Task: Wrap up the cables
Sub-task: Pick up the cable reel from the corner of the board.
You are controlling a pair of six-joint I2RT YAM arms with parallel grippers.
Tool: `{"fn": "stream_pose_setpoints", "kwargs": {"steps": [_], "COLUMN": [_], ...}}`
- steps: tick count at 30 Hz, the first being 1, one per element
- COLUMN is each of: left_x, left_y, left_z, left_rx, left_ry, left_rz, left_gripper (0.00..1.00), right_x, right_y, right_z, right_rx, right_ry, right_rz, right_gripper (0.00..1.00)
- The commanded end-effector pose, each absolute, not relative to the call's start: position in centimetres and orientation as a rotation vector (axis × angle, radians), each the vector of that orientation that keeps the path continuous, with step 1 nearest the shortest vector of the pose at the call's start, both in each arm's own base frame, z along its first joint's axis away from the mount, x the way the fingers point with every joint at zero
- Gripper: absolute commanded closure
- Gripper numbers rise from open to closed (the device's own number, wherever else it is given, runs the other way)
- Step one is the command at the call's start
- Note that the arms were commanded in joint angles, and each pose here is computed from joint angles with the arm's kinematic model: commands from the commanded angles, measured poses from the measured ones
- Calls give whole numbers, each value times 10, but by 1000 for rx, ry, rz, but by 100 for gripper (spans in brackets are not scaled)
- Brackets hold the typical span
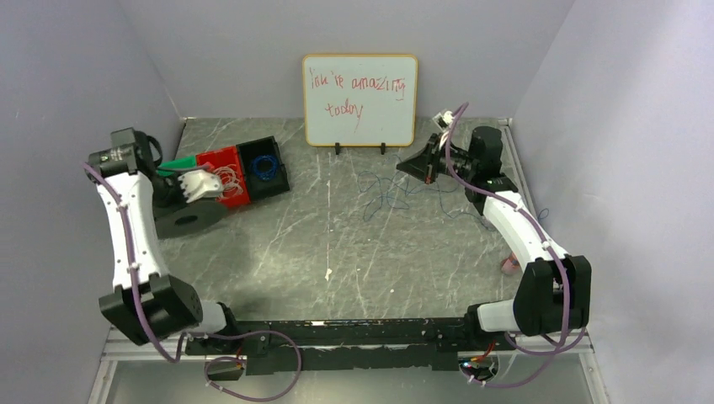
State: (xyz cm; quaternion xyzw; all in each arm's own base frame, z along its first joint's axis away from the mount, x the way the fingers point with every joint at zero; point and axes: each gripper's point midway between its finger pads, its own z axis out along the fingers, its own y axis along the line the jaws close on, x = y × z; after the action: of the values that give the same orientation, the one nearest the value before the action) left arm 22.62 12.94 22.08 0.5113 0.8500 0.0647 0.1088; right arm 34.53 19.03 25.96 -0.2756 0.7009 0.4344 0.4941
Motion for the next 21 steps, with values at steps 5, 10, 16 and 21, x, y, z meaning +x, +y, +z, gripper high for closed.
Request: {"fn": "stream_pose_setpoints", "kwargs": {"steps": [5, 10, 16, 21], "left_x": [295, 352, 392, 387], "left_y": [-4, -54, -110, -147], "left_z": [312, 359, 323, 293], "left_rx": [1528, 1322, 1364, 1463], "left_ry": [1814, 1636, 1650, 1667], "left_rz": [139, 95, 234, 208], "left_gripper": [98, 98, 97, 98], "right_x": [317, 309, 315, 325], "right_y": [234, 240, 245, 245], "right_z": [288, 282, 276, 267], "right_rx": [-956, -1006, -968, -940], "right_ry": [1635, 1676, 1726, 1780], "right_rz": [1137, 1214, 1309, 1306], "right_gripper": [100, 100, 100, 100]}}
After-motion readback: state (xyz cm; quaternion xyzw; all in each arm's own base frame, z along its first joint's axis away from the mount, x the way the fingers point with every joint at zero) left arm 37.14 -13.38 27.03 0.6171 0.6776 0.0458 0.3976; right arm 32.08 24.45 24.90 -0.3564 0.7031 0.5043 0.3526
